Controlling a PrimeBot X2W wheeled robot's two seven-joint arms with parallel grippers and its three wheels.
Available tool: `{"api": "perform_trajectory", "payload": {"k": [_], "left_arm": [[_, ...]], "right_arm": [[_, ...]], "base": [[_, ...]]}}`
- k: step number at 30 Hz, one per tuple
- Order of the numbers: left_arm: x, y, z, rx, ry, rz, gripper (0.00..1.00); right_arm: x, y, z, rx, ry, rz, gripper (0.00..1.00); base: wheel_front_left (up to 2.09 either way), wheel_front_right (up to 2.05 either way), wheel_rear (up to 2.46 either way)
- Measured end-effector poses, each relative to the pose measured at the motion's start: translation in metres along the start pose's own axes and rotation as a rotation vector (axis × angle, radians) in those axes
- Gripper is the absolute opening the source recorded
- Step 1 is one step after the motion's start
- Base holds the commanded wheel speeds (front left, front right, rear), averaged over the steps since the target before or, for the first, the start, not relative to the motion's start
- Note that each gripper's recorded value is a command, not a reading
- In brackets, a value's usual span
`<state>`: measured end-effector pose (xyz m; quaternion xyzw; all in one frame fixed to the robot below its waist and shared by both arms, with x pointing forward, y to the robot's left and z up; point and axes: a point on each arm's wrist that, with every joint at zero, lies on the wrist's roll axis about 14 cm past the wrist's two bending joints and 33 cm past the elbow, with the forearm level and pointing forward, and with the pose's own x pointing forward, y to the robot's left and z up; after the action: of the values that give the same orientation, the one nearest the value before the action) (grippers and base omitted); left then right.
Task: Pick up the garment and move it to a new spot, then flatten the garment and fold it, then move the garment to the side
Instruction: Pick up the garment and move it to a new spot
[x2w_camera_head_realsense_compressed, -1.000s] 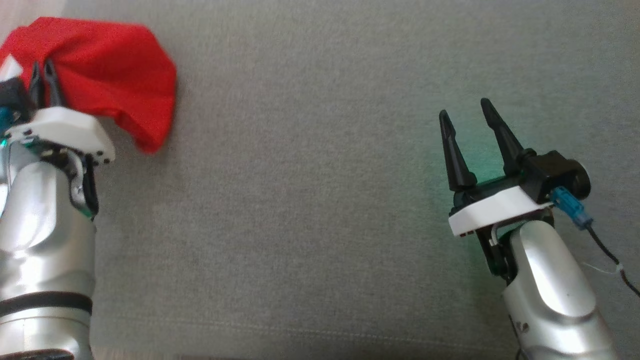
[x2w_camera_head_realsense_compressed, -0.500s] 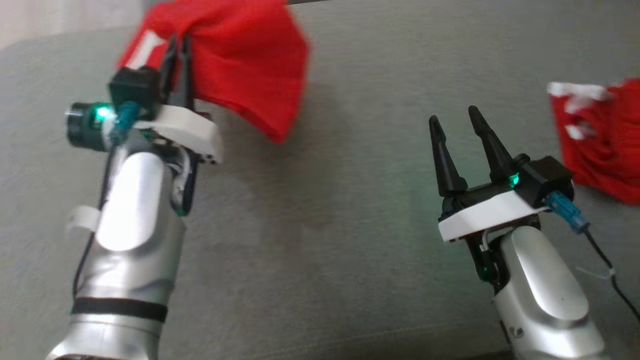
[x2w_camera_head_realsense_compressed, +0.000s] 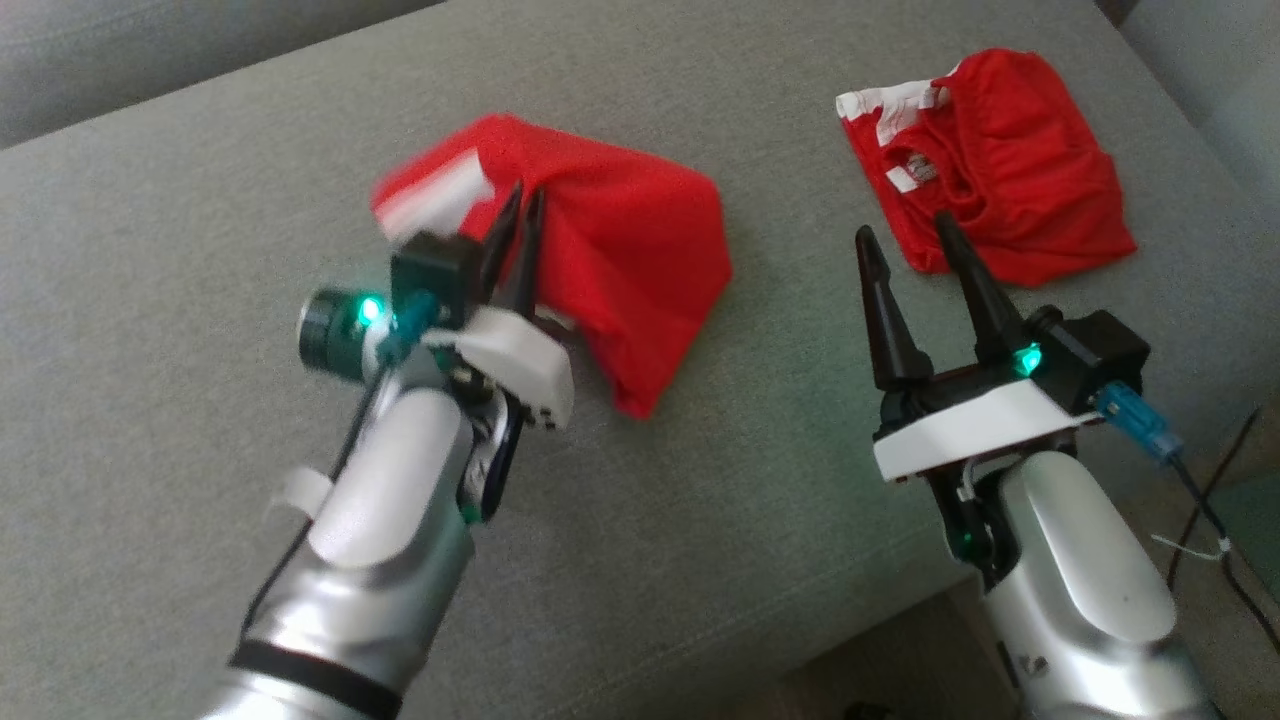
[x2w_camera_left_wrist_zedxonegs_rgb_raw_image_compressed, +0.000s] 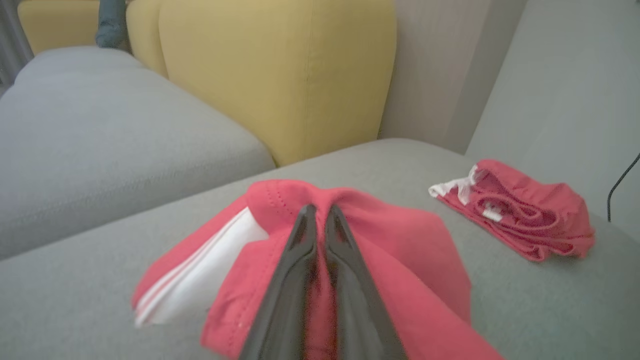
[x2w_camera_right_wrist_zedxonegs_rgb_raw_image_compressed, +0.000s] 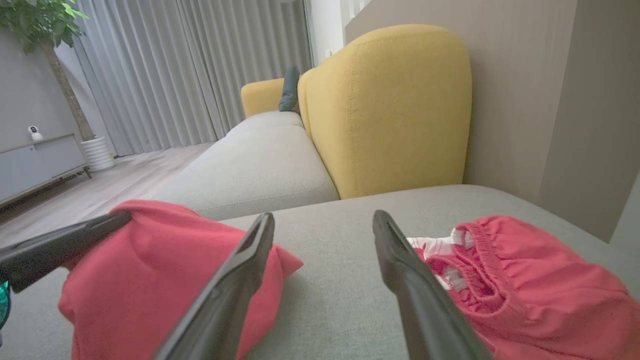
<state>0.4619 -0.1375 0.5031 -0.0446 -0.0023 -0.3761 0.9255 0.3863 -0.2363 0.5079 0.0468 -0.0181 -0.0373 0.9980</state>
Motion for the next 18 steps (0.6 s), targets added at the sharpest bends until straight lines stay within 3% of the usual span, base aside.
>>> {"api": "perform_trajectory", "payload": {"k": [1, 2, 3, 4, 11, 12, 18], "left_arm": [[-0.003, 0.0, -0.01, -0.007, 0.025, 0.011, 0.02], [-0.009, 0.004, -0.02, -0.006, 0.054, 0.03, 0.41], [-0.015, 0.01, -0.028, -0.009, 0.076, 0.055, 0.86], [-0.021, 0.017, -0.035, -0.021, 0.094, 0.089, 1.0], [-0.081, 0.061, -0.07, -0.067, 0.195, 0.29, 1.0], [-0.104, 0.077, -0.073, -0.083, 0.202, 0.373, 1.0], [-0.174, 0.112, -0.071, -0.102, 0.19, 0.58, 1.0]], "right_arm": [[0.0, -0.001, -0.002, 0.001, 0.005, -0.004, 1.0], [0.0, 0.0, -0.005, 0.003, 0.012, -0.002, 1.0], [0.0, 0.003, -0.008, 0.007, 0.02, 0.005, 1.0], [0.0, 0.007, -0.012, 0.012, 0.029, 0.016, 1.0], [0.009, 0.04, -0.026, 0.031, 0.059, 0.106, 1.0], [0.013, 0.056, -0.029, 0.03, 0.066, 0.155, 1.0], [0.018, 0.106, -0.039, 0.022, 0.094, 0.298, 1.0]], "base": [[0.0, 0.0, 0.0], [0.0, 0.0, 0.0], [0.0, 0.0, 0.0], [0.0, 0.0, 0.0], [0.0, 0.0, 0.0], [0.0, 0.0, 0.0], [0.0, 0.0, 0.0]]}}
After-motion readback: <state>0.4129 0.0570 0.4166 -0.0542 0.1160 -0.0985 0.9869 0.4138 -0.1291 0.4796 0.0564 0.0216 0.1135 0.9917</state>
